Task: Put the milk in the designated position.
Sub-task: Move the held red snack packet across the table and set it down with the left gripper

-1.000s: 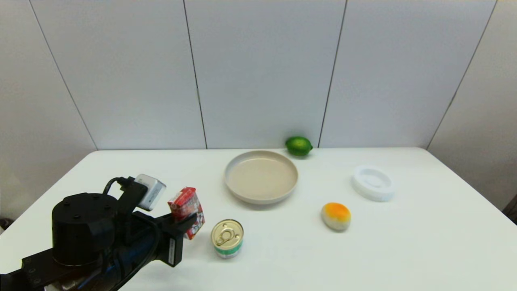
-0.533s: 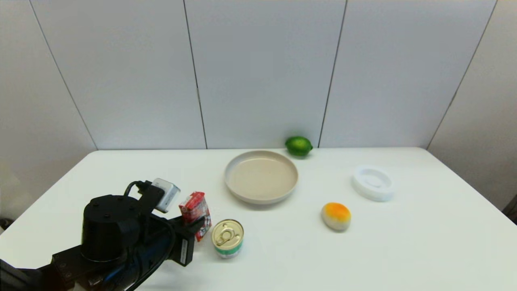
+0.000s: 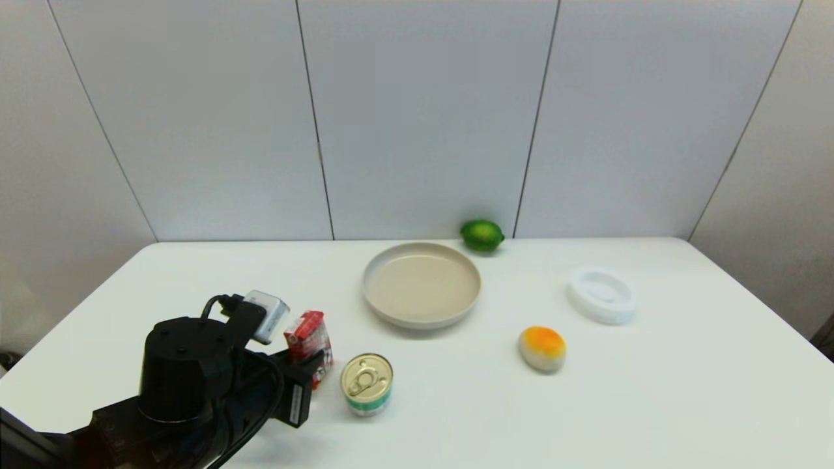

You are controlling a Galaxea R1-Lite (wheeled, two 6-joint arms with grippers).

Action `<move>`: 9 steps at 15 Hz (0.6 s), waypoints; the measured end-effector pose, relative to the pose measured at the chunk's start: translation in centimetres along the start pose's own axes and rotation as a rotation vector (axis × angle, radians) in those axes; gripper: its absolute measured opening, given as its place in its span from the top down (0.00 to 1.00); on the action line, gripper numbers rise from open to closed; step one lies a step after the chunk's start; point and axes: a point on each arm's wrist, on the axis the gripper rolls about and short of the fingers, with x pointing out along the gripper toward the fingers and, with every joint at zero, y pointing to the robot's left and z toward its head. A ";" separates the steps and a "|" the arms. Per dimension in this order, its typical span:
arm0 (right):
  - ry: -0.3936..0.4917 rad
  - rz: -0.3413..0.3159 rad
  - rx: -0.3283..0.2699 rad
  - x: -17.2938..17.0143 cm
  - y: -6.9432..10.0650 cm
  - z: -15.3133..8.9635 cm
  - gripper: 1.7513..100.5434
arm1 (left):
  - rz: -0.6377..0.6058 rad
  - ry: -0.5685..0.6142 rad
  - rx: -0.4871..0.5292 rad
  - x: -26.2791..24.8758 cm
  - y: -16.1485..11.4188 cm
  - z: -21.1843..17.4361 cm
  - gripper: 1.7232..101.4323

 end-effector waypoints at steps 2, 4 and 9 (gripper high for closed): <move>0.000 0.000 0.000 0.0 0.0 0.0 0.03 | 0.000 -0.001 0.000 0.0 0.0 0.0 0.79; 0.000 0.000 0.000 0.0 0.0 0.0 0.03 | -0.001 -0.002 -0.001 0.0 0.0 0.0 0.72; 0.000 0.000 0.000 0.0 0.0 0.0 0.03 | -0.002 -0.020 -0.003 -0.1 0.0 0.3 0.39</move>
